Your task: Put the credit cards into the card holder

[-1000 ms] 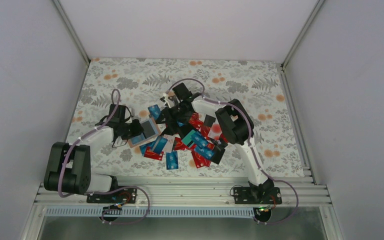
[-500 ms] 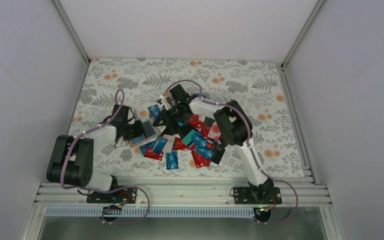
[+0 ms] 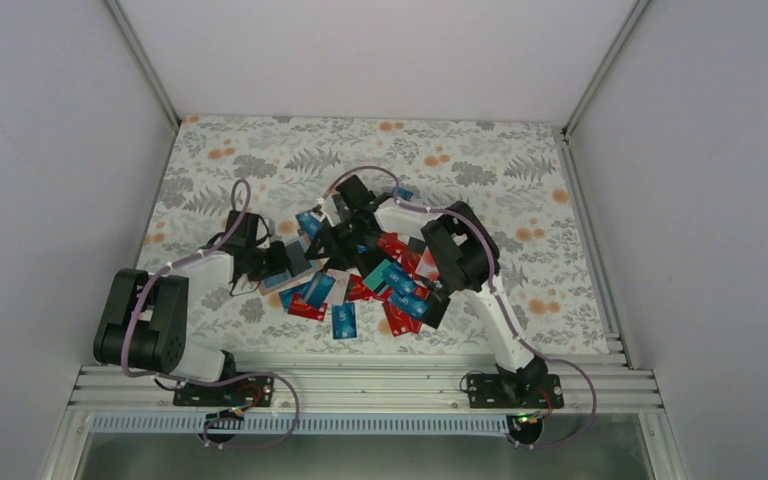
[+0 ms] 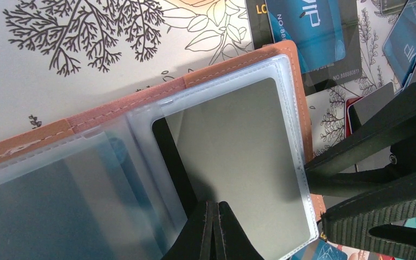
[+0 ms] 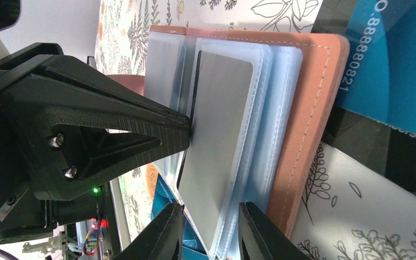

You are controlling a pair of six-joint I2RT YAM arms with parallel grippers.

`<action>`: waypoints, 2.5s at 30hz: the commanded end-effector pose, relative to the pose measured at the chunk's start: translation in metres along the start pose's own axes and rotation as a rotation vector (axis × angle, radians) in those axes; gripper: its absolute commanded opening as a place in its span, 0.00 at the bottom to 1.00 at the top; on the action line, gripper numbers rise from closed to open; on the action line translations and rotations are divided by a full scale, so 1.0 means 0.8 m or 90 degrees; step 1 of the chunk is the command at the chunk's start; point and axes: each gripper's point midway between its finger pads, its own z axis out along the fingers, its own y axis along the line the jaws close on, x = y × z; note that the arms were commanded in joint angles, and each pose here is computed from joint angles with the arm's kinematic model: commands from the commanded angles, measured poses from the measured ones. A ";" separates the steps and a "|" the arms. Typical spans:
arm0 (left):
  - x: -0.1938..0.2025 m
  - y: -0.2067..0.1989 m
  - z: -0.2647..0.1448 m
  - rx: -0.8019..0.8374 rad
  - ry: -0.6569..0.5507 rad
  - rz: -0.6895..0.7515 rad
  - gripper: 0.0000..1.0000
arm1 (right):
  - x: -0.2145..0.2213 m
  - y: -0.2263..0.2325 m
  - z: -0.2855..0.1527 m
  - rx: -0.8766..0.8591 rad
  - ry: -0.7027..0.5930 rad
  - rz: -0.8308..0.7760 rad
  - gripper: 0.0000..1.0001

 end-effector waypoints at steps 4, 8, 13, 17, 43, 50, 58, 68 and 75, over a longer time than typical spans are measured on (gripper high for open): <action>0.013 0.011 0.007 -0.018 0.011 -0.006 0.02 | 0.006 0.003 0.014 0.002 0.015 -0.010 0.29; 0.013 0.011 0.007 -0.017 0.010 -0.006 0.02 | 0.005 0.010 0.015 0.000 0.015 -0.015 0.29; 0.014 0.010 0.007 -0.016 0.009 -0.007 0.03 | 0.004 0.018 0.015 -0.001 0.015 -0.022 0.28; 0.012 0.008 0.006 -0.014 0.008 -0.004 0.02 | 0.003 0.022 0.015 0.000 0.014 -0.025 0.27; -0.005 -0.006 -0.015 -0.018 -0.019 -0.003 0.02 | -0.005 0.044 0.015 -0.006 0.013 -0.046 0.25; -0.014 -0.009 -0.029 -0.030 -0.037 -0.004 0.02 | -0.005 0.048 0.015 -0.010 0.012 -0.049 0.25; -0.010 0.007 -0.037 -0.081 -0.041 -0.018 0.02 | -0.006 0.051 0.020 -0.017 0.016 -0.047 0.25; 0.009 0.031 -0.027 -0.117 -0.023 -0.049 0.02 | -0.009 0.061 0.024 -0.027 0.017 -0.051 0.25; 0.012 0.035 -0.024 -0.121 -0.022 -0.059 0.02 | -0.012 0.074 0.031 -0.036 0.019 -0.062 0.25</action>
